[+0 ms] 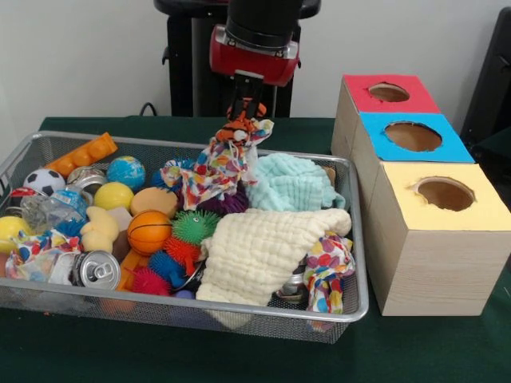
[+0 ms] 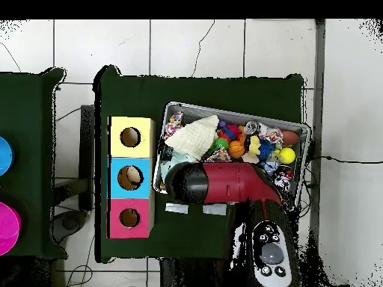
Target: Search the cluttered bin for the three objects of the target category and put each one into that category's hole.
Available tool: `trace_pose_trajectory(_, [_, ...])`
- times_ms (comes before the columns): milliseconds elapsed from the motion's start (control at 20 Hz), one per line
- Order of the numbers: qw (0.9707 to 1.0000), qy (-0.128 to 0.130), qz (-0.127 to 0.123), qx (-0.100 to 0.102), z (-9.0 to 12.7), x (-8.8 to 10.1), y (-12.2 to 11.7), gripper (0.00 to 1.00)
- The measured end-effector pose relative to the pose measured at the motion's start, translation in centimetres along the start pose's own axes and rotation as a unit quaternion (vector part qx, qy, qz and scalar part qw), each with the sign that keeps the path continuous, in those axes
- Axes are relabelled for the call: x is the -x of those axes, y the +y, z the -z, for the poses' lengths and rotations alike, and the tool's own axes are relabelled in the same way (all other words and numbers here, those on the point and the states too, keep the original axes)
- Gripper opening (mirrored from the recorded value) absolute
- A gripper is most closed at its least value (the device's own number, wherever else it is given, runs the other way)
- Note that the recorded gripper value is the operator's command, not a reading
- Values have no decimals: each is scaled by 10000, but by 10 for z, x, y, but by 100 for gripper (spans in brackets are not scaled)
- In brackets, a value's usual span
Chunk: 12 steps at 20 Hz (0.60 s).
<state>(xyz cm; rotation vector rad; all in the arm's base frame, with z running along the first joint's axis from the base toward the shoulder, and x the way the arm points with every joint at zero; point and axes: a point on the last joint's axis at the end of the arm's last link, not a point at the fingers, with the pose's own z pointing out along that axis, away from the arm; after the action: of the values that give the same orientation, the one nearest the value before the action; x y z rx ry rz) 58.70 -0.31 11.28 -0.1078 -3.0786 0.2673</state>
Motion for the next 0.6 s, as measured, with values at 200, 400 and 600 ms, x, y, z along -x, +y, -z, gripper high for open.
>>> trace_pose_trajectory(200, [10000,77,19,35,-5,-8,6,0])
trace_pose_trajectory(400, [9994,-320,149,45,-25,-2,8,0])
trace_pose_trajectory(600, [9950,-950,311,61,-44,8,5,0])
